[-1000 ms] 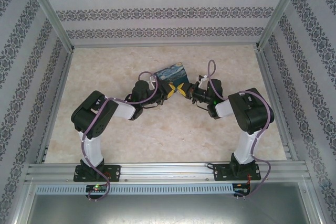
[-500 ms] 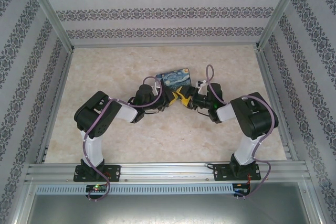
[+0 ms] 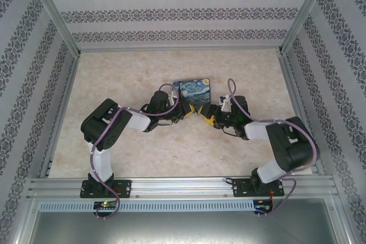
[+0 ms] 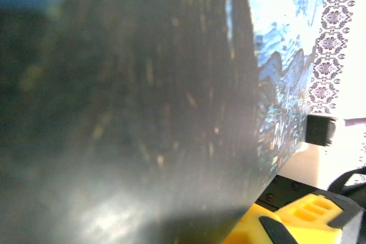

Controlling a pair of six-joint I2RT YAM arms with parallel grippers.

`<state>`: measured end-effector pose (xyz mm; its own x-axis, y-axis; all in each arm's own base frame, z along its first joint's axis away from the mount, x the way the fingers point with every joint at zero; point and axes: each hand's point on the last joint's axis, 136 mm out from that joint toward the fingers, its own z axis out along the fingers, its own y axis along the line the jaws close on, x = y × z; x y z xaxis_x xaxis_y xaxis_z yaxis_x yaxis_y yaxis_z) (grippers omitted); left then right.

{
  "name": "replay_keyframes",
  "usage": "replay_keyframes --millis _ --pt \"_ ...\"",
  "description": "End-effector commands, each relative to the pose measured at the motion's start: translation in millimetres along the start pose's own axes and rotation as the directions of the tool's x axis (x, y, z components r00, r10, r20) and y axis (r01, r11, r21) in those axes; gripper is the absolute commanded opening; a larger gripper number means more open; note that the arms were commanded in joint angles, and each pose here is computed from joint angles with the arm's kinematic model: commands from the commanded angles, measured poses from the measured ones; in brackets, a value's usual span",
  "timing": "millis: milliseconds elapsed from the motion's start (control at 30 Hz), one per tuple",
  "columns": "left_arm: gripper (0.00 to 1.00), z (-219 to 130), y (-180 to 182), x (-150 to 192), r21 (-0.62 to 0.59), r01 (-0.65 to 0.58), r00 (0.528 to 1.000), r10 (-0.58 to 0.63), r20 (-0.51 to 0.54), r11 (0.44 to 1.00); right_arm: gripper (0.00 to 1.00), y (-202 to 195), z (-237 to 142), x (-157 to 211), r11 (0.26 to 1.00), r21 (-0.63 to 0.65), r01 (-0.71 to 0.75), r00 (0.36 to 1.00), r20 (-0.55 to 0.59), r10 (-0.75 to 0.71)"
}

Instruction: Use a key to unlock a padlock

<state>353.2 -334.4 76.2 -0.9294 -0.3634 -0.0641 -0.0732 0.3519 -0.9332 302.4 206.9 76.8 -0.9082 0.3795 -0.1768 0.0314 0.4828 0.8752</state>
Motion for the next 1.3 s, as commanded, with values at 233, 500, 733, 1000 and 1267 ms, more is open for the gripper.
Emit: replay_keyframes --millis 233,500,733,1000,1267 --pt "0.00 -3.8 -4.9 9.5 -0.067 -0.015 0.996 0.009 -0.087 0.998 0.51 10.9 -11.4 8.7 0.777 0.325 0.538 0.841 -0.158 -0.517" --pt "0.00 -5.0 -10.9 11.4 -0.068 -0.015 0.994 0.008 -0.106 0.998 0.36 3.0 1.9 12.2 0.639 0.406 0.654 0.751 -0.244 -0.613" --pt "0.00 -4.6 -15.5 12.4 -0.060 -0.019 0.993 0.012 -0.119 0.998 0.36 -0.5 11.2 9.4 0.560 0.453 0.693 0.707 -0.280 -0.649" --pt "0.00 -4.1 -17.2 13.3 -0.051 -0.014 0.992 0.008 -0.127 0.999 0.35 -4.4 19.4 2.3 0.507 0.494 0.707 0.683 -0.289 -0.671" --pt "0.00 -3.4 -18.2 13.3 -0.044 -0.010 0.991 0.004 -0.130 0.999 0.35 -1.3 29.2 -3.5 0.491 0.506 0.709 0.674 -0.282 -0.682"
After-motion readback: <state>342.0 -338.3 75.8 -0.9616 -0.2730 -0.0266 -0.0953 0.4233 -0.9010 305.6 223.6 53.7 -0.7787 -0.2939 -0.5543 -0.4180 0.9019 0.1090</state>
